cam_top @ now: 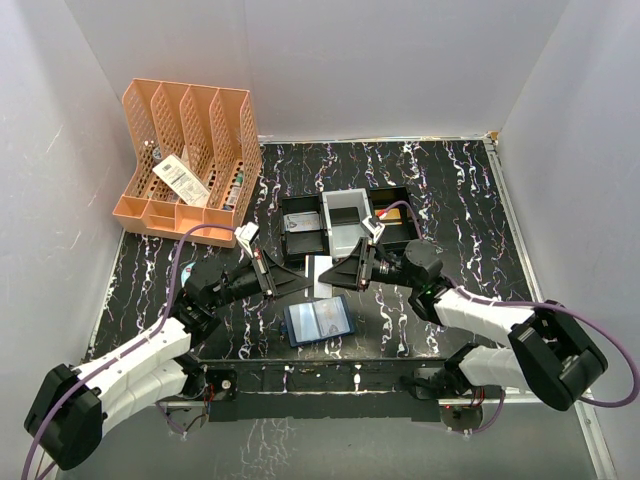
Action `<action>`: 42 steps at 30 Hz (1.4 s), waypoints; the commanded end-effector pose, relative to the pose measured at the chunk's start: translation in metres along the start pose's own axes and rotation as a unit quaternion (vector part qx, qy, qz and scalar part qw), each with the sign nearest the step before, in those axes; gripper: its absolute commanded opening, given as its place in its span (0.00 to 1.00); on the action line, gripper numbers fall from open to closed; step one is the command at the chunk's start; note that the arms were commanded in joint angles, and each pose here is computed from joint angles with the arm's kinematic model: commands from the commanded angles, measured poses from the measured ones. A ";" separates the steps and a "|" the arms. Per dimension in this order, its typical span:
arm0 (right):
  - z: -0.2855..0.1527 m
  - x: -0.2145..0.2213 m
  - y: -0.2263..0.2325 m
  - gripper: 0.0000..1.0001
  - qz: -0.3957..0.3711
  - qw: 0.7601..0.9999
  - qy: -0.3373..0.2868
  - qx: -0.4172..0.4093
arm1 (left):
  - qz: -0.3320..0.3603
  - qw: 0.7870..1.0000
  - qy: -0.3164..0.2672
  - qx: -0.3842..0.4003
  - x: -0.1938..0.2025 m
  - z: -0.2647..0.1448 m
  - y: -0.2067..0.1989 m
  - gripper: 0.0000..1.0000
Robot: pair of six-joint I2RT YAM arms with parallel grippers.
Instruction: Take the credit cards out of the card holder
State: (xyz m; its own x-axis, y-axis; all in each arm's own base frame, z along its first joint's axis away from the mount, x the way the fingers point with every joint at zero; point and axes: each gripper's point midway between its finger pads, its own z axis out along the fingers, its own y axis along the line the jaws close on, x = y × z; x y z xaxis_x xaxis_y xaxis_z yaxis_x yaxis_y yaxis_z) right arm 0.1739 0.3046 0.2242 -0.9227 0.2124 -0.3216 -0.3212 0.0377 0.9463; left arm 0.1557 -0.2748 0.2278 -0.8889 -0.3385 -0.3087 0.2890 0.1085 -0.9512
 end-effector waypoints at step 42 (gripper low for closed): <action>-0.022 -0.117 -0.022 0.00 -0.225 0.943 -0.077 0.233 | 0.106 0.909 -0.044 -0.401 -0.033 -0.076 0.088 0.99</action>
State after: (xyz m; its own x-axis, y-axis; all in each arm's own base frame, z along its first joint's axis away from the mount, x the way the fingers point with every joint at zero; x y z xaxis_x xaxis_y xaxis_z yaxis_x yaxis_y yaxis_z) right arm 0.2683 0.2639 0.2547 -0.7024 0.3117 -0.6399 -0.4832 0.4514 0.7502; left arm 0.1762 -0.2210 0.1772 -0.8178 -0.3646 -0.4453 0.1455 0.6176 -0.7729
